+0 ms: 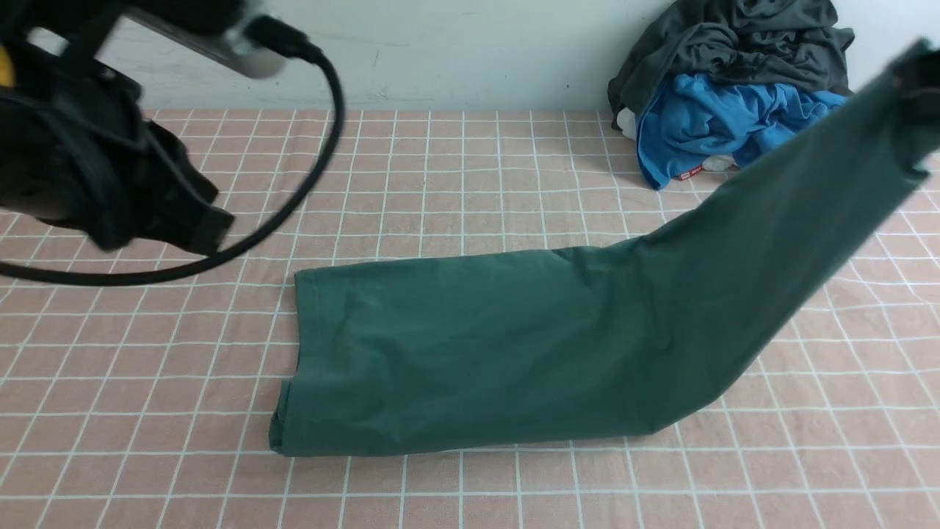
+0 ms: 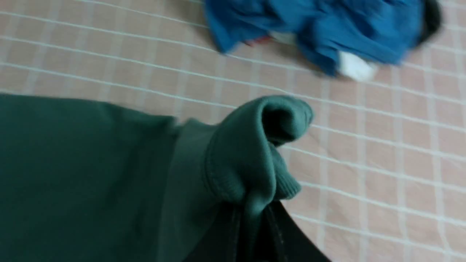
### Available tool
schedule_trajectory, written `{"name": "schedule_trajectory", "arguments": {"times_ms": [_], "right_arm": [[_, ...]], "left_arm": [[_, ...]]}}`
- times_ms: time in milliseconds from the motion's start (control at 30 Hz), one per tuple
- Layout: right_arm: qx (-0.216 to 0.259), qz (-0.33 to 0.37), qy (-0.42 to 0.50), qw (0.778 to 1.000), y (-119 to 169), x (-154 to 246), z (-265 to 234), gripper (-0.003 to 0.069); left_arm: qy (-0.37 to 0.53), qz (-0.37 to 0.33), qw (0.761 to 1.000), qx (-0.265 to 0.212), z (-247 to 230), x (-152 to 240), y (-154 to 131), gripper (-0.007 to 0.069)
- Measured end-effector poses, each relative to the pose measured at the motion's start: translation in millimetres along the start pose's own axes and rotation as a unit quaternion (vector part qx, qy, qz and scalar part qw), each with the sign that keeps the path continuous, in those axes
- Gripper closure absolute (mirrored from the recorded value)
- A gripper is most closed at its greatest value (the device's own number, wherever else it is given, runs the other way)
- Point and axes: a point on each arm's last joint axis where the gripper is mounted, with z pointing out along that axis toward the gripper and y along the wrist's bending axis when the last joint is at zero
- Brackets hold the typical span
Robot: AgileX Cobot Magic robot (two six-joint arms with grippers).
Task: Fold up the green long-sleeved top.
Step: Use the right arm to drag the right edge of the fabric to the left and folds it over the left edge
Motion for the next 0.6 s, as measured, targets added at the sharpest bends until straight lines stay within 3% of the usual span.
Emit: {"name": "schedule_trajectory", "arguments": {"times_ms": [100,233,500,600], "right_arm": [[-0.054,-0.048,-0.003,0.997,47.4,-12.9,9.1,0.0617],[-0.130,-0.103,0.019,0.986,131.0,-17.7,45.8,0.0617],[-0.221,-0.139,0.039,0.965,257.2,-2.8,115.0,0.0617],[-0.242,-0.140,0.044,0.959,291.2,6.1,137.8,0.0617]], "left_arm": [[-0.025,-0.001,1.000,-0.004,-26.0,6.7,-2.0,0.0628],[-0.028,-0.003,1.000,-0.004,-55.5,21.6,-5.7,0.0628],[-0.002,-0.003,1.000,0.003,-77.5,40.8,-10.2,0.0628],[-0.007,0.000,1.000,0.002,-85.1,45.1,-11.3,0.0628]]}}
